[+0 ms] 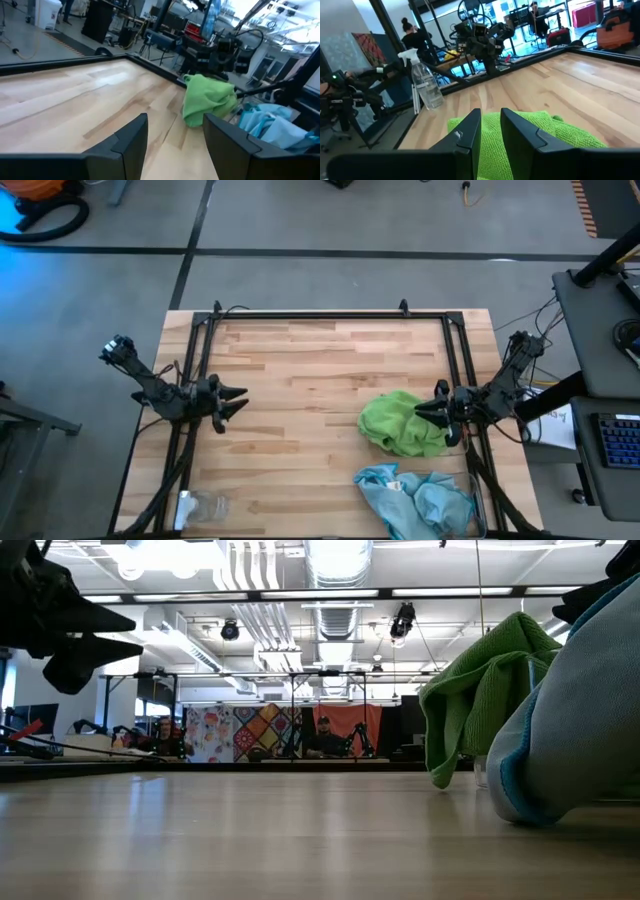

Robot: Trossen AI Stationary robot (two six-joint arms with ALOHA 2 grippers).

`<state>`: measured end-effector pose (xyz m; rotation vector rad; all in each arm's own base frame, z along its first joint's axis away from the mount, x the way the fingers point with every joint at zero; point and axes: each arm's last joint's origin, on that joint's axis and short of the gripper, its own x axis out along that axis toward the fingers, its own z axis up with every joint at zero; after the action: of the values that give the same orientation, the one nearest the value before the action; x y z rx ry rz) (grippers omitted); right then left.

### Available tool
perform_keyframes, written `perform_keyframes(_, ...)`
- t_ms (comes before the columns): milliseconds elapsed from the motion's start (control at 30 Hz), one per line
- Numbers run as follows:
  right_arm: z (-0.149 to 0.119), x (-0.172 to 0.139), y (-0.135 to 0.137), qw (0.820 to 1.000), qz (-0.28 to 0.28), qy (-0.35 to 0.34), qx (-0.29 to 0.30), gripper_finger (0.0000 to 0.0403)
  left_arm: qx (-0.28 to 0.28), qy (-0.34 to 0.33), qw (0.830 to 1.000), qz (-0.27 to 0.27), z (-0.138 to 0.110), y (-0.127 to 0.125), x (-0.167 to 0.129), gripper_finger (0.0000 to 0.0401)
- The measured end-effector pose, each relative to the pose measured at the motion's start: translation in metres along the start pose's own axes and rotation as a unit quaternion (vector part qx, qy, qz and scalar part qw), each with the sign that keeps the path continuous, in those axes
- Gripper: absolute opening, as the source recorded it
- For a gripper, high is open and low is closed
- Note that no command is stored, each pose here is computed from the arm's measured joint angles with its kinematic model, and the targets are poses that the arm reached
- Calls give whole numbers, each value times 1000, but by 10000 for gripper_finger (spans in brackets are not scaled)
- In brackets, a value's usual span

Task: Sort microfiber towel by color & place in baskets
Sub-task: Return to Home Position

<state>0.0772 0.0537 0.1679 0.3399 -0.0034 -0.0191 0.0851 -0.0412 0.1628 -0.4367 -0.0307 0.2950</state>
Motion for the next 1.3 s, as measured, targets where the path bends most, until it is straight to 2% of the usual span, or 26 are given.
perform_keyframes(333, 6, -3, -2, 999, 7, -21, 27, 68, -25, -24, 999, 13, 6, 4, 1, 174)
perform_keyframes(533, 5, -3, -2, 999, 7, -21, 26, 68, -52, -69, 994, 61, 15, 14, 4, 174)
perform_keyframes(733, 5, -3, -2, 999, 8, -21, 26, 68, -51, -100, 986, 121, 20, 23, 10, 174)
perform_keyframes(967, 5, -3, -2, 999, 7, -20, 25, 68, -50, -116, 980, 152, 22, 28, 12, 174)
perform_keyframes(1100, 3, 1, -4, 1000, -14, -16, 11, 68, -50, -120, 979, 160, 23, 30, 13, 174)
perform_keyframes(1300, 3, 10, -14, 996, -88, -24, -6, 68, -50, -135, 971, 189, 25, 35, 14, 174)
